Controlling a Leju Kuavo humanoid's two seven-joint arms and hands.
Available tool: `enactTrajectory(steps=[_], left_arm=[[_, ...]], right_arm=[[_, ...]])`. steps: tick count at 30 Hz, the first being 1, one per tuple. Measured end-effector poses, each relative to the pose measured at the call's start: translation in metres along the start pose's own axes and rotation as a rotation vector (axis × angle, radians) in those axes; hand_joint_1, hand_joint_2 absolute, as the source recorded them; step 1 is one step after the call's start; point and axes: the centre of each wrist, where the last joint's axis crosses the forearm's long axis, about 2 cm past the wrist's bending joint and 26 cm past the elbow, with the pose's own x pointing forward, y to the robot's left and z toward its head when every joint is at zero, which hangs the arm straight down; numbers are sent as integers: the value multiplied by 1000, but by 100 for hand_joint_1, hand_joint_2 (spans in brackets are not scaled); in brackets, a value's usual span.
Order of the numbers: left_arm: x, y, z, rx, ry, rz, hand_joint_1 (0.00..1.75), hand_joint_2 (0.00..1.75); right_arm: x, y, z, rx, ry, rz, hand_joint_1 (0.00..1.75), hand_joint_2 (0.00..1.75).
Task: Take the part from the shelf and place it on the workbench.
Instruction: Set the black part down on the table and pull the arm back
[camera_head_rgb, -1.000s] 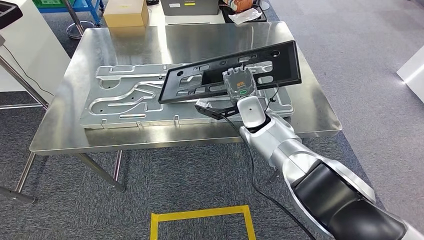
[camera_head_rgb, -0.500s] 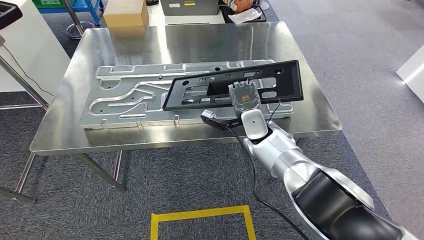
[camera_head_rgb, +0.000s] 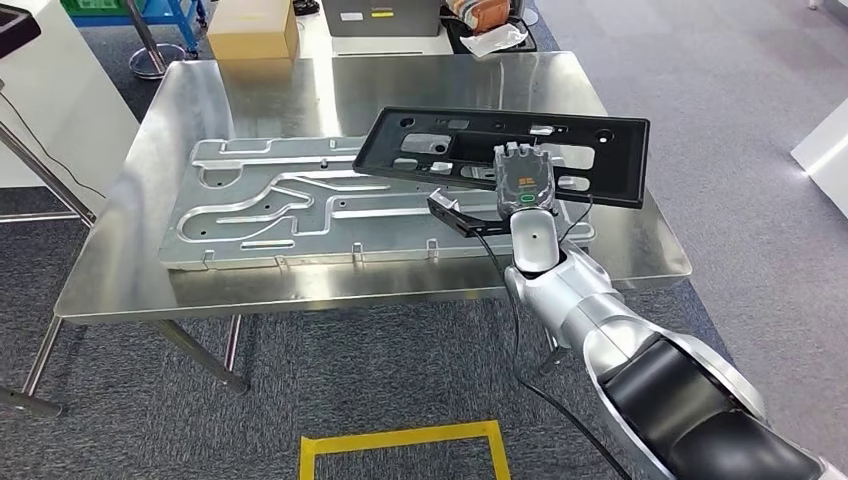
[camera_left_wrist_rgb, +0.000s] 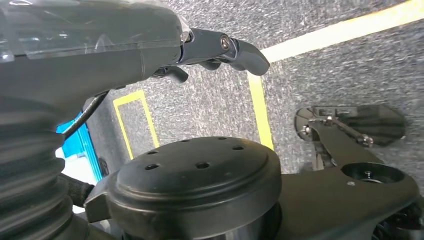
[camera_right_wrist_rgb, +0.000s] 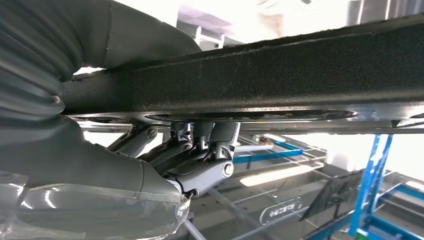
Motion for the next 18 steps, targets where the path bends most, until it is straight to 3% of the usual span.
enactTrajectory(steps=[11, 18], left_arm=[[1, 3, 0, 15, 1, 17, 0, 175], [-1, 5, -1, 6, 8, 36, 0, 175]], right_arm=[[-21, 3, -4, -47, 33, -121, 175, 175], [-12, 11, 5, -104, -78, -267, 175, 175]])
